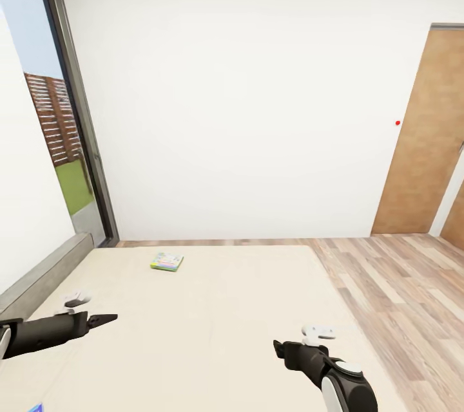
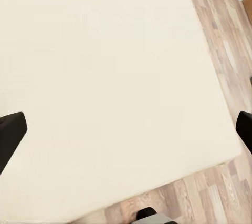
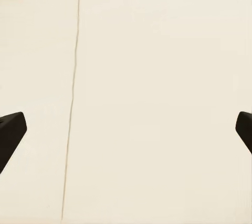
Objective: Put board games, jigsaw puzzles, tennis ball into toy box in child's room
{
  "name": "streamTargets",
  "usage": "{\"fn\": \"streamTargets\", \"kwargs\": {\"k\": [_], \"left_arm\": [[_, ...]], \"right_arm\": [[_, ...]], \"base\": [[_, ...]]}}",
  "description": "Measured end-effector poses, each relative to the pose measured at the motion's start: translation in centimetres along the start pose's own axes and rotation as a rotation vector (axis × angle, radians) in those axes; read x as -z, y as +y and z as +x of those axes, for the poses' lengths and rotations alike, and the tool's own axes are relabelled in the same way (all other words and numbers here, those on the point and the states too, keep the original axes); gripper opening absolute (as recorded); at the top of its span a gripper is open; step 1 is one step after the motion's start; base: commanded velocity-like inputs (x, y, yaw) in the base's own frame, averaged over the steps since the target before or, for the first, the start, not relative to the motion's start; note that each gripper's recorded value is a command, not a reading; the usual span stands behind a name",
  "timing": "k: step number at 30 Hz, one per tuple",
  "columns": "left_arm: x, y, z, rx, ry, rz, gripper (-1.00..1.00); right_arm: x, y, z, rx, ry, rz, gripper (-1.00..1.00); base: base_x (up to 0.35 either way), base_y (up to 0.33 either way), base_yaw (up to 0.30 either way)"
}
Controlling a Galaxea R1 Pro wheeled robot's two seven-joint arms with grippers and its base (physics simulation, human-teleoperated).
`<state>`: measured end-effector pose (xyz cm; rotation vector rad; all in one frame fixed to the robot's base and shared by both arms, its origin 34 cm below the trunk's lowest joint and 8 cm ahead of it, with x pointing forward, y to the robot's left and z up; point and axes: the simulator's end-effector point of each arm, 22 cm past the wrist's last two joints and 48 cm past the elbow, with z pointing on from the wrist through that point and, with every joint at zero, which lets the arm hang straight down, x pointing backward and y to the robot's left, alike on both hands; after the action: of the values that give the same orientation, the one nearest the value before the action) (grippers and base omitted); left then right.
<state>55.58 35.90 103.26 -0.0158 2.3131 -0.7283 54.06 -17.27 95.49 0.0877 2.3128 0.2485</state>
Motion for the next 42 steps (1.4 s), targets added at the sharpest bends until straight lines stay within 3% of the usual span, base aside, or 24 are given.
{"fn": "streamTargets", "kwargs": {"k": [42], "left_arm": [[-0.03,-0.01,0.03,0.000,0.001,0.001,1.00]], "right_arm": [[0.00,0.00,0.00,0.000,0.000,0.000,1.00]], "base": [[0.000,0.280,0.000]]}}
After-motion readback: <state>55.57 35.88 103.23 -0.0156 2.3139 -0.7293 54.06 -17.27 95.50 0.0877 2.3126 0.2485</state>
